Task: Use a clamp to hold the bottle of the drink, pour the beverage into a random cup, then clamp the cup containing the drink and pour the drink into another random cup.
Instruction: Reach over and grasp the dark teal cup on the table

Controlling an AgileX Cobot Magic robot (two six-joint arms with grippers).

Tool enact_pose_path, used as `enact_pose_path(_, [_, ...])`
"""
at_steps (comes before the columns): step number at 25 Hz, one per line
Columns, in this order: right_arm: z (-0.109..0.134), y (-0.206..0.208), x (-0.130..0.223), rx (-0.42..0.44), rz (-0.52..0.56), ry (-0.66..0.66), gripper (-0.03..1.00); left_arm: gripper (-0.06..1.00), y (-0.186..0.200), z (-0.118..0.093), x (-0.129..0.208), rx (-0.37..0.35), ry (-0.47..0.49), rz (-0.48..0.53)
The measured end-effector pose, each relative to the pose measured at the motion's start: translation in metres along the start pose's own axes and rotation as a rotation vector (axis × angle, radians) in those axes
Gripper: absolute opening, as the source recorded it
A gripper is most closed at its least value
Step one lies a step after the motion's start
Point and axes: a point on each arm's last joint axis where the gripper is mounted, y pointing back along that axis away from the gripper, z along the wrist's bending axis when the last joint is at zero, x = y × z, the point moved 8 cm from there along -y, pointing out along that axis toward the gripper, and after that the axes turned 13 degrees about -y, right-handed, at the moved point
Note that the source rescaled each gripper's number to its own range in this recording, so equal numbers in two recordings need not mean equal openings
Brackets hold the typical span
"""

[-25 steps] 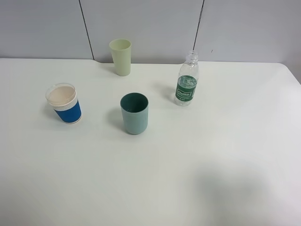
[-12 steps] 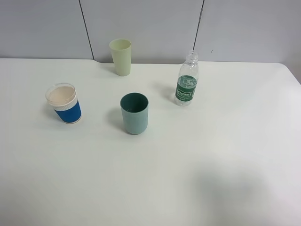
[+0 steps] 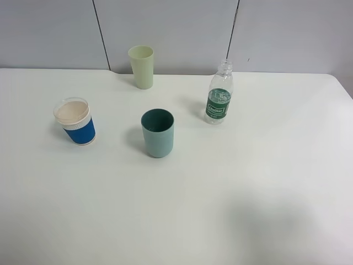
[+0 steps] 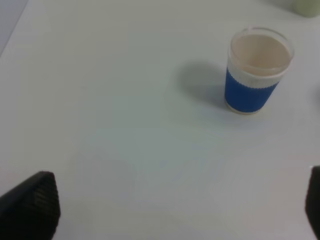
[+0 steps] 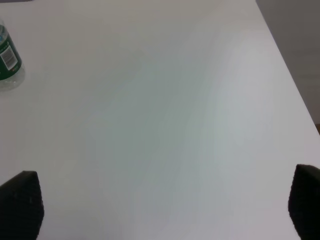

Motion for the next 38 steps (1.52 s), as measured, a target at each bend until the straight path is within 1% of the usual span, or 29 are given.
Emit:
enact_pose_path(6, [0.0001,0.0,0.0,-0.001,0.0,0.0,1.0,1.0,0.0,0.0,0.0,0.0,0.0,0.0])
enact_pose_path(12, [0.0038,0.0001,0.0008,-0.022,0.005,-0.013,1.0,1.0,0.0,0.0,0.0,0.0,0.0,0.0])
enact_pose_path(38, [0.0038,0.0001,0.0008,-0.022,0.005,-0.013,1.0,1.0,0.0,0.0,0.0,0.0,0.0,0.0])
